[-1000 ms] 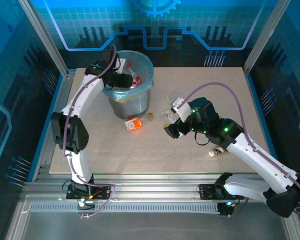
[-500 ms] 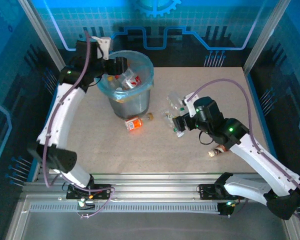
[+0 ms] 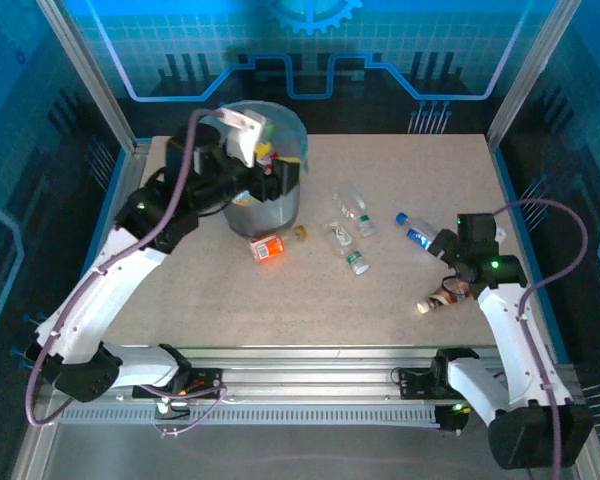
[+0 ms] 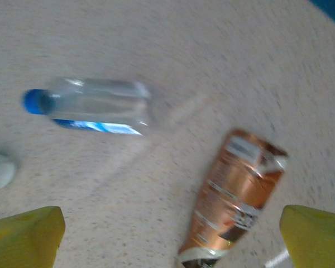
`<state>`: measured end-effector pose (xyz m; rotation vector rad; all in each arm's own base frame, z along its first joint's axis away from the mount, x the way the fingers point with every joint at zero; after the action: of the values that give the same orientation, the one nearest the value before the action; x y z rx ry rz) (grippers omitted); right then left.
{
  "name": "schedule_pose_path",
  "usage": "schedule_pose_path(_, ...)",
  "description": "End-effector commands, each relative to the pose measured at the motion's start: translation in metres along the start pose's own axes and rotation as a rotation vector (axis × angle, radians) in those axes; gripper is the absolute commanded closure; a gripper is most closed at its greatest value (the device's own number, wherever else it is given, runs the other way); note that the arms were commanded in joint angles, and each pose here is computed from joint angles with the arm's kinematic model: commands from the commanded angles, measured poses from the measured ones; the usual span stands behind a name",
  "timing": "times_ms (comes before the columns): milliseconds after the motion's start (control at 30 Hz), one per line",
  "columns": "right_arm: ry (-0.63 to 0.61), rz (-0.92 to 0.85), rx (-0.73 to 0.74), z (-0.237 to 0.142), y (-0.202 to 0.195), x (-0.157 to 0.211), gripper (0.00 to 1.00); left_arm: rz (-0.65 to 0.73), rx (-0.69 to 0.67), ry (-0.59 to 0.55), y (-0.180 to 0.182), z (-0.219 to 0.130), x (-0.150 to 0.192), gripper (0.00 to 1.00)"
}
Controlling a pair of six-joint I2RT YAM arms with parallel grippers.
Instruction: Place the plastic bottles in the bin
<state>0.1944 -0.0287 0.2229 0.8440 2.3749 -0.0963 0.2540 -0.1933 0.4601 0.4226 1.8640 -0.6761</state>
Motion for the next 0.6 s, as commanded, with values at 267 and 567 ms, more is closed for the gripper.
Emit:
schedule_pose_path(267,0.196,0.229,-0.01,0.06,-0.009,0.043,0.0,0.015,0.121,0.171,-0.038,0.055,0.056,0.22)
schedule_pose_path(567,0.245,0.252,0.01,0.077,-0.014,0.064,0.04,0.031,0.102,0.191,-0.036,0.055,0.062,0.22)
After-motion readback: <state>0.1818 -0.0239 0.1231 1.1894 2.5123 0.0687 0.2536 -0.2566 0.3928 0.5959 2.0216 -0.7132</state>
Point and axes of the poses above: each hand's point on the last joint's axis, 136 mm out from that joint toward the fingers, its own z axis out along the fingers, its own y axis along the line the jaws close on, x = y × z, the point moved 8 cm from there along -z, back along the fingers, and after that the axes turned 6 degrees about -z, right-handed, at the moved point
